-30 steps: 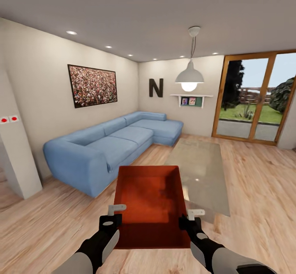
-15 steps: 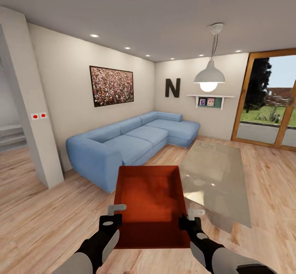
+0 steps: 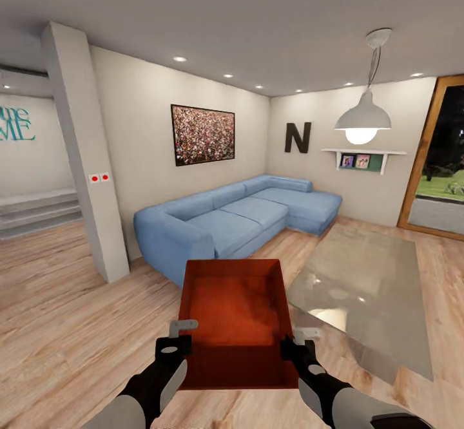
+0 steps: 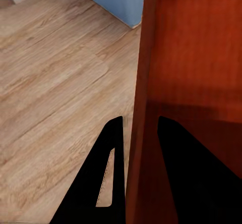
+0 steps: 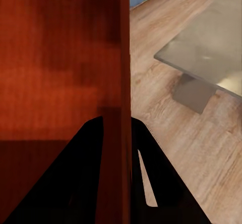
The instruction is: Move the two storage containers from the living room to the garage. In the garage, place one container on the floor and stack the other container on top of it (either order is fine).
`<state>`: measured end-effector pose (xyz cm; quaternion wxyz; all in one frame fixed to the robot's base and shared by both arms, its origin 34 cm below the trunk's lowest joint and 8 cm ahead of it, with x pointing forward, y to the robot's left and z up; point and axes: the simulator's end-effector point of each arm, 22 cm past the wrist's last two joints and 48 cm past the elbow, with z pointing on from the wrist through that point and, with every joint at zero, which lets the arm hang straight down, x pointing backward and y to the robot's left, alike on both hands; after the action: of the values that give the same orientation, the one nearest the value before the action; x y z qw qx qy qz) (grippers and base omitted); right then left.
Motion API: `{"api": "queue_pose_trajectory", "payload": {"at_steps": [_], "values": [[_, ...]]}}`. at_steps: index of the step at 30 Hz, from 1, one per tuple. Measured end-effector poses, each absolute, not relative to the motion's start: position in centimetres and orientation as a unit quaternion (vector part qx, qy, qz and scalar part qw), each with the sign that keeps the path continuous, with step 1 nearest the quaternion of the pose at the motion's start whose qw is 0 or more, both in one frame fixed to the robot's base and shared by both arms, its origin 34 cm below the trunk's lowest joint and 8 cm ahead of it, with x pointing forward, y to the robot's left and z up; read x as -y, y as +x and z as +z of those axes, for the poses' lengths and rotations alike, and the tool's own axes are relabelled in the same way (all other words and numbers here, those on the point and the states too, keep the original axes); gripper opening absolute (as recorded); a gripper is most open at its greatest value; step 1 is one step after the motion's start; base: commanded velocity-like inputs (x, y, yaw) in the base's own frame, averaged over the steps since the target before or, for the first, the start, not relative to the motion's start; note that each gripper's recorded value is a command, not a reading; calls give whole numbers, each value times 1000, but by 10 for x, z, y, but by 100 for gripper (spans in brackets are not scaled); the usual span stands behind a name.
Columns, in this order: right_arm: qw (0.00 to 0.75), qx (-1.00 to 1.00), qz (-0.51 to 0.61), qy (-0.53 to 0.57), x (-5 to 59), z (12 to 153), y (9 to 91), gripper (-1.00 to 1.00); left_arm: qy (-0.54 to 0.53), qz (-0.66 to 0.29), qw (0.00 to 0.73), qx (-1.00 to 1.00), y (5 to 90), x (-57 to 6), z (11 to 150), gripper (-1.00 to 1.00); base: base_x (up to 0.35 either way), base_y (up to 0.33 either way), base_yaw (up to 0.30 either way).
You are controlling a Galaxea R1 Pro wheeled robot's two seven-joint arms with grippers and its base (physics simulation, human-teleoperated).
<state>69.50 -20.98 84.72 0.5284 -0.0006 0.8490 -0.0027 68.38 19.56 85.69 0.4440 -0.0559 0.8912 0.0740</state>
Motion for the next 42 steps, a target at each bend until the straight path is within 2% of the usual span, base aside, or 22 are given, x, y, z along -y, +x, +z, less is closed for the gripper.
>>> {"api": "queue_pose_trajectory", "payload": {"at_steps": [42], "values": [[528, -849, -3, -1, 210, 847, 695, -100, -56, 74, 443, -892, 683, -195, 856, -100, 0, 0, 266]]}}
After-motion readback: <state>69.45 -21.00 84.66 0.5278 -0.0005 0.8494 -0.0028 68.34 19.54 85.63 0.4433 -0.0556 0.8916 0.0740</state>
